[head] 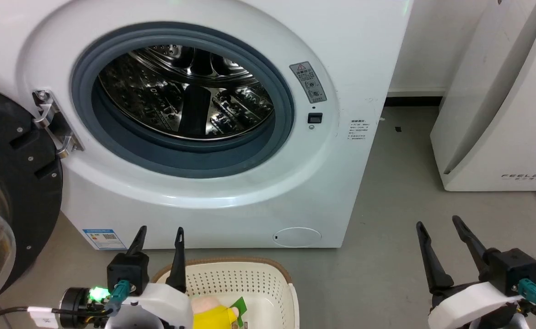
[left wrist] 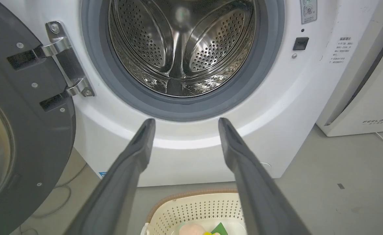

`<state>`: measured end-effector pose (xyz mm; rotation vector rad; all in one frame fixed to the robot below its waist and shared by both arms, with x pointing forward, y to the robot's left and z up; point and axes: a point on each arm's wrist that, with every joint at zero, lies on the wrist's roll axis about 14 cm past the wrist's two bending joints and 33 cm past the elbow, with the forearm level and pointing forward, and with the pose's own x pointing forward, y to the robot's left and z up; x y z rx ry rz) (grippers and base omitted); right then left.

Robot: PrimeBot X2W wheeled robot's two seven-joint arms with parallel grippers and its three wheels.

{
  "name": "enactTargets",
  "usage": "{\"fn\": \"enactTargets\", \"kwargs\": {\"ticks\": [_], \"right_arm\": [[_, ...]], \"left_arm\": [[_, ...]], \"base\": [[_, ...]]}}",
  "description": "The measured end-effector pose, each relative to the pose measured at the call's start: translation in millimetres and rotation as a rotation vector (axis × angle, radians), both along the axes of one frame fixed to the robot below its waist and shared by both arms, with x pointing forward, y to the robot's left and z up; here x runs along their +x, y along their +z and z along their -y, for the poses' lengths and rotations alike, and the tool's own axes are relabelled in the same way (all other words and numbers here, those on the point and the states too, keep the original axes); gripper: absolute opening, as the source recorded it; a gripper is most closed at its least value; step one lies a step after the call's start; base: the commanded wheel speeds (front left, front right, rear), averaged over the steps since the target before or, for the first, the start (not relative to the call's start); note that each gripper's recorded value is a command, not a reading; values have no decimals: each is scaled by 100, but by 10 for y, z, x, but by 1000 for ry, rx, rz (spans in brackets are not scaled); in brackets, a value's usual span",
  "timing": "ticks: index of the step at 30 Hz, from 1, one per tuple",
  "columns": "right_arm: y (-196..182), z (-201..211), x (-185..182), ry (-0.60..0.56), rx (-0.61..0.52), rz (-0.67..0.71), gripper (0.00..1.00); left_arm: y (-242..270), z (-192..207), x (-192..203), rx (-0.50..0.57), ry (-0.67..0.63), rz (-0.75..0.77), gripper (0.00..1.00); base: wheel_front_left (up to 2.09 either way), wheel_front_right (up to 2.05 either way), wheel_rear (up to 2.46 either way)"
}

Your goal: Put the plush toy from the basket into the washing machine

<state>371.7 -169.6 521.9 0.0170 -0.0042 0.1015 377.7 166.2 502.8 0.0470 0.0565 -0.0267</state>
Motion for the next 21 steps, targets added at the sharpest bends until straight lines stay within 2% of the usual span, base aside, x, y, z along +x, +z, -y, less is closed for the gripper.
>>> {"fn": "enactTargets", "kwargs": {"ticks": [12, 21], "right_arm": [[-48, 67, 127, -21, 35, 0, 100], [-127, 116, 235, -37, 69, -10, 100]], "left_arm": [[-371, 149, 222, 4, -45, -99, 100], [-859, 286, 327, -3, -94, -250, 100]], "base": [[0, 0, 0], [0, 0, 0]]}}
